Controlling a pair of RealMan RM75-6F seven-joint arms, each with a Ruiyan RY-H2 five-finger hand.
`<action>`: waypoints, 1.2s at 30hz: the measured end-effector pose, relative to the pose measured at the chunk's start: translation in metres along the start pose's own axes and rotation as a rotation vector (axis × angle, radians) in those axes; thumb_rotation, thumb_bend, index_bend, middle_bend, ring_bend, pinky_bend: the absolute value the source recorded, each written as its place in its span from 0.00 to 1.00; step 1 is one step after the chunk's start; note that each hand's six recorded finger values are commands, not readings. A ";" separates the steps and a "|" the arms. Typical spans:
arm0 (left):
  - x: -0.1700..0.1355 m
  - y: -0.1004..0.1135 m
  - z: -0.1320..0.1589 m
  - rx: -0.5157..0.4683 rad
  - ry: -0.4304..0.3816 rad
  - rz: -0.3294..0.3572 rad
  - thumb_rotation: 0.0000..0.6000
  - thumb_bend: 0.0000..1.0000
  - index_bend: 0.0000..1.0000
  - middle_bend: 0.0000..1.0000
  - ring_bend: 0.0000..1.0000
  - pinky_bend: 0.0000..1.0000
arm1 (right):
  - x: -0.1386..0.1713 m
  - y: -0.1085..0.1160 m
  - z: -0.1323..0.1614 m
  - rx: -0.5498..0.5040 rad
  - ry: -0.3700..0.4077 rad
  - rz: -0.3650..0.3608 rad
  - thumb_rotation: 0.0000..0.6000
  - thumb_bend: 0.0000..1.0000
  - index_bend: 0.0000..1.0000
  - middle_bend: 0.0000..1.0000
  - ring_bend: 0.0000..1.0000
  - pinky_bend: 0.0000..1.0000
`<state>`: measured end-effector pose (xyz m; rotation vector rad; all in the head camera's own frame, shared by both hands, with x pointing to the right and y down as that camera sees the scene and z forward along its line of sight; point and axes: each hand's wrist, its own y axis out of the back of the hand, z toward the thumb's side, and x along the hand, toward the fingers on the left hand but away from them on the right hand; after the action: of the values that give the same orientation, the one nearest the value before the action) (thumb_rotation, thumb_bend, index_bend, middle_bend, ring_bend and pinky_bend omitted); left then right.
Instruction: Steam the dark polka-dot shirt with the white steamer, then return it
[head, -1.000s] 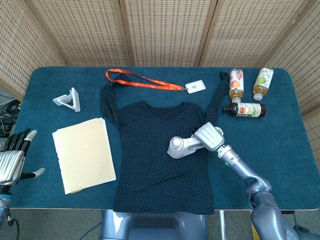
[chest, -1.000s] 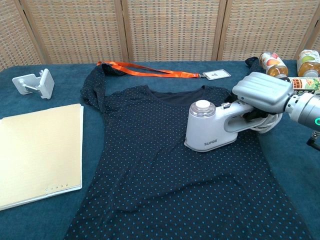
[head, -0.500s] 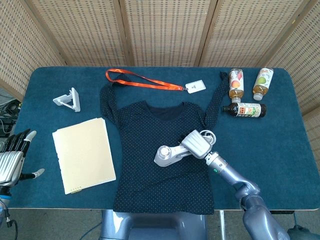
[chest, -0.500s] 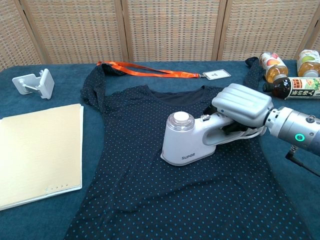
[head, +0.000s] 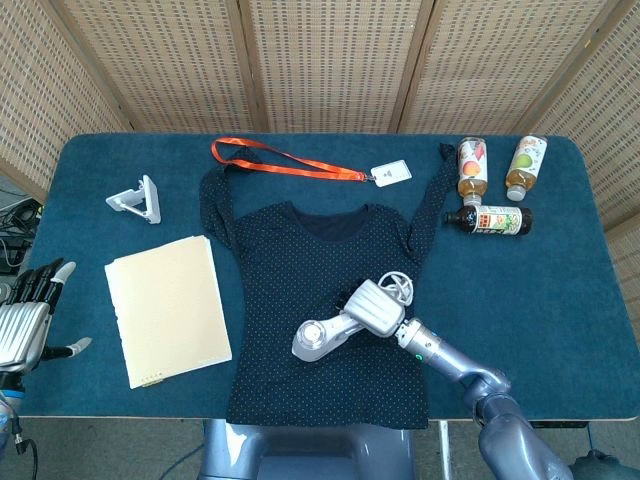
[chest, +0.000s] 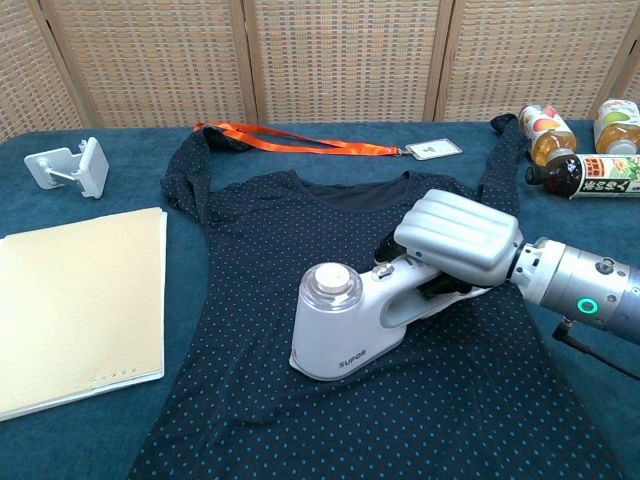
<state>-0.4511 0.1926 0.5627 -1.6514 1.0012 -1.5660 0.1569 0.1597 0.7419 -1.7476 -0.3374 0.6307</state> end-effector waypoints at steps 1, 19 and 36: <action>0.000 0.000 0.000 0.000 0.000 0.000 1.00 0.00 0.00 0.00 0.00 0.00 | 0.001 0.000 -0.001 0.012 0.004 0.003 1.00 1.00 0.91 0.72 0.78 0.95; 0.001 -0.002 0.002 -0.001 -0.003 -0.007 1.00 0.00 0.00 0.00 0.00 0.00 | 0.046 0.009 -0.070 0.245 -0.057 0.104 1.00 1.00 0.91 0.72 0.78 0.95; 0.000 -0.002 0.006 -0.004 -0.016 -0.006 1.00 0.00 0.00 0.00 0.00 0.00 | 0.069 0.009 -0.073 0.240 -0.051 0.122 1.00 1.00 0.91 0.72 0.78 0.95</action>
<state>-0.4444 0.1937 0.5642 -1.6681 0.9925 -1.5531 0.2545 0.1356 0.7294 -1.5321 -0.1828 0.7723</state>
